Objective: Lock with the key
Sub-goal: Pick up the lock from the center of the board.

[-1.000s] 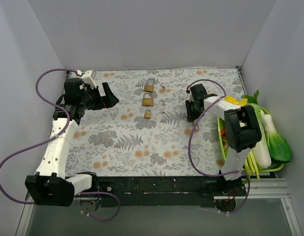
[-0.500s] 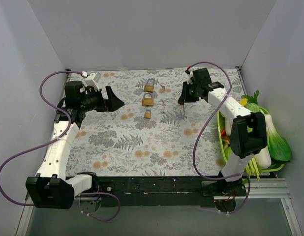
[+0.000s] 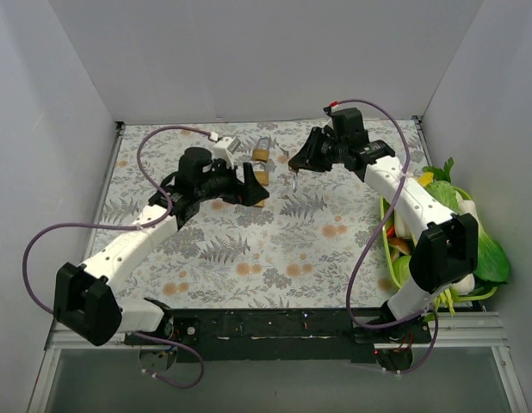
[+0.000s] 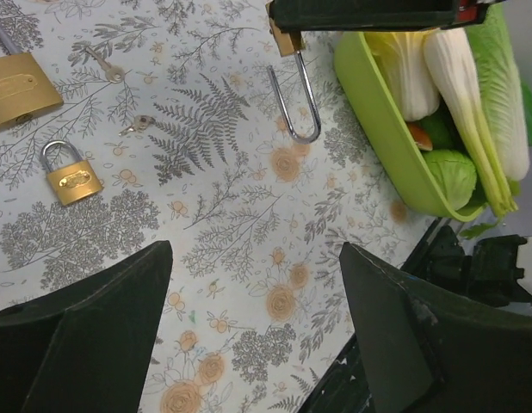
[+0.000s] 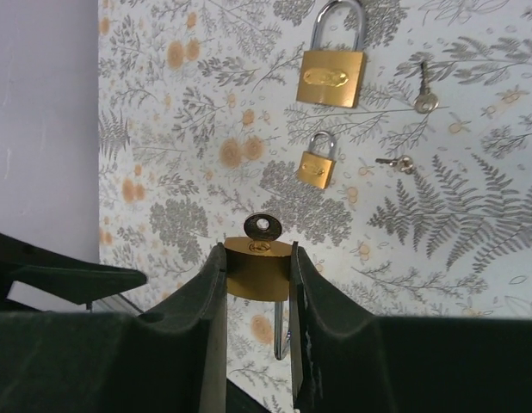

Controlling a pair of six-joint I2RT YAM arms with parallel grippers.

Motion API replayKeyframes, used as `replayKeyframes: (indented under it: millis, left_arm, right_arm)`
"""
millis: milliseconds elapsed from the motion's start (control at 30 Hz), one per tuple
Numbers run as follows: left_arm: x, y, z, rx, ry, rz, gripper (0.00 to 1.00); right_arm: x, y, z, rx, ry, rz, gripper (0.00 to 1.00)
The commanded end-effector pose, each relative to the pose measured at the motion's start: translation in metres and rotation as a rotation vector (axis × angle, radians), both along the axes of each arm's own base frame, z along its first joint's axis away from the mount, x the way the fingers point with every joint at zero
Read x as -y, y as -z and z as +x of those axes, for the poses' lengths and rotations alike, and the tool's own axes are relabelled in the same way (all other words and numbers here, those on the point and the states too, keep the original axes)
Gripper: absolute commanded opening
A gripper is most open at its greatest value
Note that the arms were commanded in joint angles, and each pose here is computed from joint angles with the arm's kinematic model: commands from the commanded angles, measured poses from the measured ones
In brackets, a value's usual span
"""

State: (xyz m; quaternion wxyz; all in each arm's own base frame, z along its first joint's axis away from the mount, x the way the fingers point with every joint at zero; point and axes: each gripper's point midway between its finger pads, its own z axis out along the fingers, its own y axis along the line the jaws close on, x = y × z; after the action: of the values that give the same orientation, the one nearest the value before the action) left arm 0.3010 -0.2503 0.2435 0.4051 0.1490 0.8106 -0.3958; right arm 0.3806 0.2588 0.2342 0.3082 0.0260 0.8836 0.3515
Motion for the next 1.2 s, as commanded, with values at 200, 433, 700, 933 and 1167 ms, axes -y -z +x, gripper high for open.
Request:
replayKeyframes:
  millis: [200,433,700,933,1167]
  left_arm:
    - [0.071,-0.006,0.024,0.132,-0.047,0.106,0.62]
    - [0.091,0.006,0.021,0.150,-0.041,0.153,0.51]
    - [0.091,0.028,0.024,0.118,-0.060,0.205,0.44]
    - [0.093,0.033,0.025,0.123,-0.062,0.212,0.38]
    - [0.097,0.037,0.025,0.132,-0.069,0.231,0.29]
  right_arm:
    - [-0.022,-0.005,-0.019,-0.039,0.008,0.045,0.01]
    - [-0.021,-0.002,-0.020,-0.048,0.019,0.041,0.01]
    - [-0.023,-0.002,-0.020,-0.054,0.019,0.042,0.01]
    - [-0.025,0.003,-0.023,-0.066,0.012,0.043,0.01]
    - [-0.027,0.005,-0.024,-0.072,0.021,0.041,0.01]
